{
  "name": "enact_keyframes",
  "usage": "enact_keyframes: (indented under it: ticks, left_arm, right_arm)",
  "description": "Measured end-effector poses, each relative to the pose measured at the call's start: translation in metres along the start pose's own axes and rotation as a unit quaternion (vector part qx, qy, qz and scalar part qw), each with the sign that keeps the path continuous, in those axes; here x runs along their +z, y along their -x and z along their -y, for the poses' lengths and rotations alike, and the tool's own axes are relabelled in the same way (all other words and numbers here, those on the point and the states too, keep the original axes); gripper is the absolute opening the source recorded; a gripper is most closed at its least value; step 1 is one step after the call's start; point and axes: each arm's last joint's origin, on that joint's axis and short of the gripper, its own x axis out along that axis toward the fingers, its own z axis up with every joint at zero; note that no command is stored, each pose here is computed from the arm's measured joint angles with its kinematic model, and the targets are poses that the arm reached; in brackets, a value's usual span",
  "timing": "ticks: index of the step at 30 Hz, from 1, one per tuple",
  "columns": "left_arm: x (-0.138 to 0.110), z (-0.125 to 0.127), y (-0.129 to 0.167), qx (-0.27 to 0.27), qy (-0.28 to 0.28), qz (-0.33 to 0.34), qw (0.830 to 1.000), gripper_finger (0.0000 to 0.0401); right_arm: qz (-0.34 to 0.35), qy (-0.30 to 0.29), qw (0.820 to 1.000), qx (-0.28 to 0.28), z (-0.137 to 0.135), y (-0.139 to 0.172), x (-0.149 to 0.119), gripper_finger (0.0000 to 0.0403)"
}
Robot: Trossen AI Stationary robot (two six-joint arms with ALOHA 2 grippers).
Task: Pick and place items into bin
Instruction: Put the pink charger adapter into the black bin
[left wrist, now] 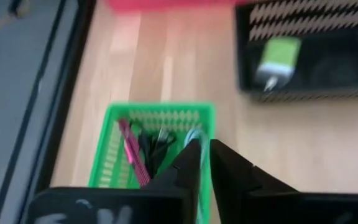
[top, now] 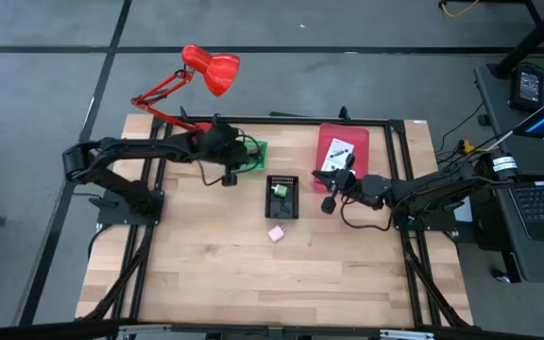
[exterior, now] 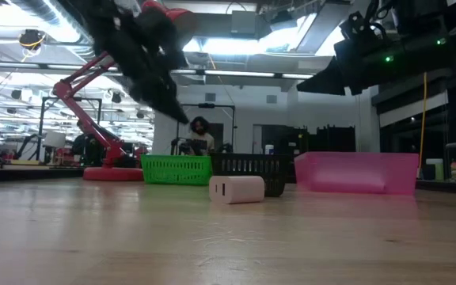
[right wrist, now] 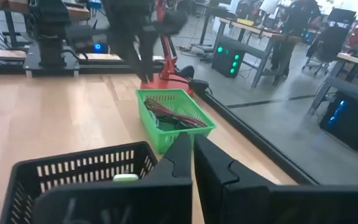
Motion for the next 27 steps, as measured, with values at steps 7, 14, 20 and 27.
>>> enact_keyframes:
  ticks: [7, 14, 20, 27]
  left_arm:
    - [0.024, 0.025, 0.042, -0.012, -0.009, 0.084, 0.996, 0.0003]
    - [0.035, 0.057, 0.069, -0.055, -0.036, 0.129, 0.99, 0.0002]
    - [0.035, 0.076, 0.083, -0.04, -0.054, 0.148, 0.987, 0.0002]
    - [0.002, 0.091, 0.079, -0.044, -0.015, 0.18, 0.982, 0.0003]
  right_arm:
    - [0.006, -0.004, 1.0, 0.025, -0.009, 0.005, 0.001, 0.0003]
    - [0.031, 0.039, 0.989, 0.142, -0.034, 0.01, 0.023, 0.0002]
    - [-0.031, 0.089, 0.978, 0.184, -0.054, 0.01, 0.044, 0.0001]
    - [-0.078, 0.173, 0.953, 0.237, -0.089, -0.007, 0.057, 0.0]
